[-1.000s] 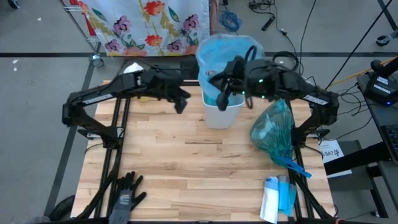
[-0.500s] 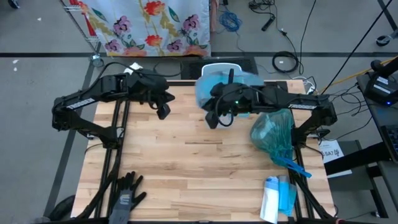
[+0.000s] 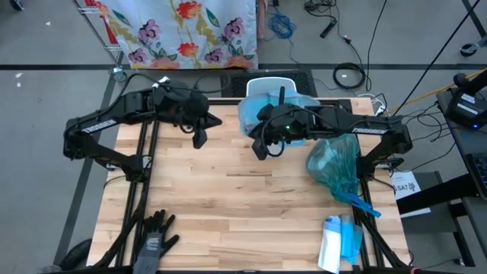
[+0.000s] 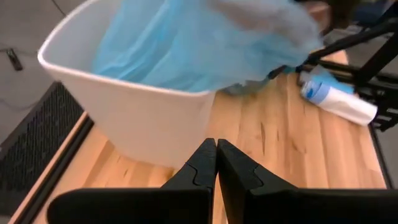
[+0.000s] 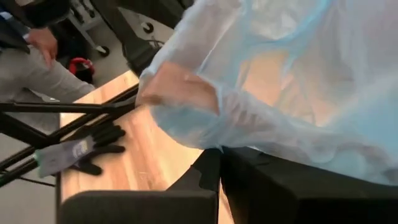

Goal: Place trash/remove bag and relplace
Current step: Insert a new trash bag into the trash bin

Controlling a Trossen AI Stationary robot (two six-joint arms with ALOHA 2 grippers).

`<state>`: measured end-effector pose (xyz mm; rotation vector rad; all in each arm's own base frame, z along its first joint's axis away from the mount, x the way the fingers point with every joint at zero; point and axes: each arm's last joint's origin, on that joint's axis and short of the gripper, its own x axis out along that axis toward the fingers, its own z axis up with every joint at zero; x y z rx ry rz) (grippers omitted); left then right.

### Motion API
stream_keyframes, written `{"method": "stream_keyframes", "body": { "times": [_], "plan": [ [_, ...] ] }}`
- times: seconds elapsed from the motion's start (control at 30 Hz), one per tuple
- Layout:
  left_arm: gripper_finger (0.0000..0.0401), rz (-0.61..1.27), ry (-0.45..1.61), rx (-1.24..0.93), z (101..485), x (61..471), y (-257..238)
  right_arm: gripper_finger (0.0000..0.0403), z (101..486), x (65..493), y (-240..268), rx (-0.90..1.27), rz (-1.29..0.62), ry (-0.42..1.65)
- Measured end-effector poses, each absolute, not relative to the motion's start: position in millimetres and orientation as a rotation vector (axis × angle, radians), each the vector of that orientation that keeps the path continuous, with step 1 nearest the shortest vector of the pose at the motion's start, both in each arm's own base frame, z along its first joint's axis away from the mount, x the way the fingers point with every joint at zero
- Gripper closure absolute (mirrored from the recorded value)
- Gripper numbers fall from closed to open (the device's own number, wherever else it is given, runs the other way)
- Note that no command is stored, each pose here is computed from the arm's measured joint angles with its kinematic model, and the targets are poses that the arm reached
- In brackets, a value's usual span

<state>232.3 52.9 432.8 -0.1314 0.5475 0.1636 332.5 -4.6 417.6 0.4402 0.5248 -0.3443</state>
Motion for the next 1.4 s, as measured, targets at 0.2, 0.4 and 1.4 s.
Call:
{"method": "stream_keyframes", "body": {
  "times": [0.2,0.4,1.4],
  "plan": [
    [0.0384,0.154,0.511,-0.123,436.1,233.6,52.9,0.037,419.2,330.7,-9.7,0.372,-0.343,0.527],
    [0.0384,0.163,0.517,-0.118,435.0,235.0,53.8,0.0302,415.6,328.0,-25.8,0.38,-0.295,0.588],
    [0.0384,0.288,0.584,-0.131,418.4,257.0,63.2,0.0261,425.1,319.9,-38.5,0.047,-0.139,0.81]
  ]
}}
